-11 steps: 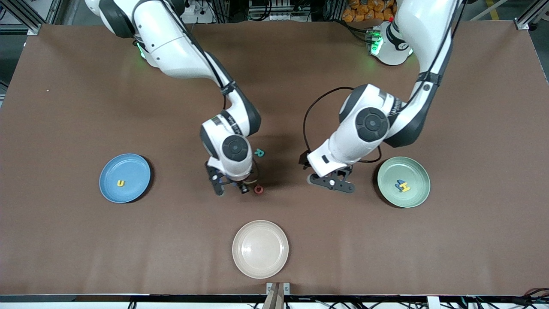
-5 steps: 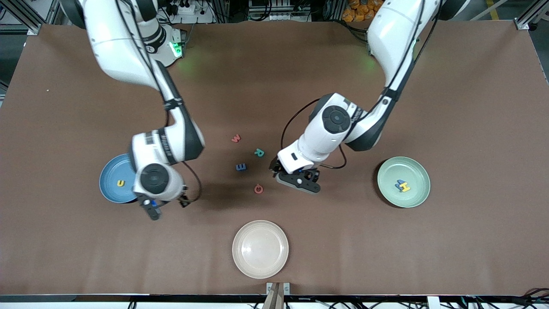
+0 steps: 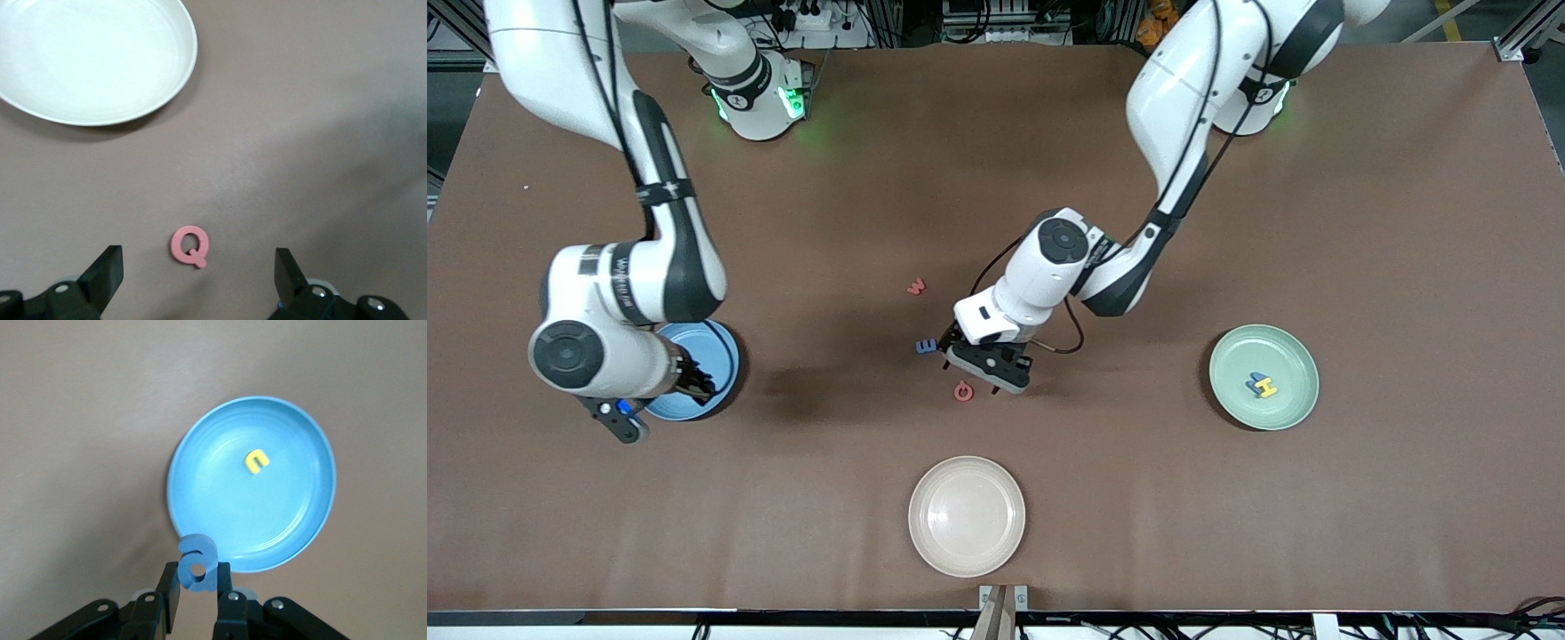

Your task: Sort upper and lower case letters into plates

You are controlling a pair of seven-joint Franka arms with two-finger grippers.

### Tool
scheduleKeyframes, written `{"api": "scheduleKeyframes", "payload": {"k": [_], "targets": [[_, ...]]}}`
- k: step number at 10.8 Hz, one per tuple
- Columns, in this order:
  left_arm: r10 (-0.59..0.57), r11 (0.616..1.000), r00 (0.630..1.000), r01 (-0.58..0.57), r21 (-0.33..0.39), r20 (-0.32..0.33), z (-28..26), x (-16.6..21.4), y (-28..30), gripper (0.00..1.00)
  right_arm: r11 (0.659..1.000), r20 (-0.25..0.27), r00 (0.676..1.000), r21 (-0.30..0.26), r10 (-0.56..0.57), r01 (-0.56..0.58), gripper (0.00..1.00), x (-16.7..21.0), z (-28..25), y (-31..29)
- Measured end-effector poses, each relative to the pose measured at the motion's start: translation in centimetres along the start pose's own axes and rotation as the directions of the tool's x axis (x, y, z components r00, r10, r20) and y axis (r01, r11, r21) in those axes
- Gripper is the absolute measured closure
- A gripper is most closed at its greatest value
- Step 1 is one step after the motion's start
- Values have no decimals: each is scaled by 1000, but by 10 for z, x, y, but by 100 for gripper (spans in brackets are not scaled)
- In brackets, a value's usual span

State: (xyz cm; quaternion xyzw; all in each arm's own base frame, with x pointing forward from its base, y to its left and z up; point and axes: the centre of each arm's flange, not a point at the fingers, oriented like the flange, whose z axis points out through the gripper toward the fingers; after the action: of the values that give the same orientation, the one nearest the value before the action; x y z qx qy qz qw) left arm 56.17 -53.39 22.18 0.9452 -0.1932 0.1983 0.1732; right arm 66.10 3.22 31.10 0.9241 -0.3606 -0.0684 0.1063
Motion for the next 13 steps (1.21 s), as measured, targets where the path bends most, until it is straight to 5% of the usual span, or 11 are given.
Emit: {"api": "scheduleKeyframes", "payload": {"k": [3,8,13], "targets": [[175,984,985,-175,23,3,17,-8,0,0,1000,36,999,-17,-13,14,67,22,19,29],[296,954,955,-296,54,8,30,-8,-13,10,1000,45,999,-20,-20,21,0,19,21,27],[314,948,949,-314,59,10,49,-15,-8,17,999,48,999,-22,-24,25,0,17,23,26]]}}
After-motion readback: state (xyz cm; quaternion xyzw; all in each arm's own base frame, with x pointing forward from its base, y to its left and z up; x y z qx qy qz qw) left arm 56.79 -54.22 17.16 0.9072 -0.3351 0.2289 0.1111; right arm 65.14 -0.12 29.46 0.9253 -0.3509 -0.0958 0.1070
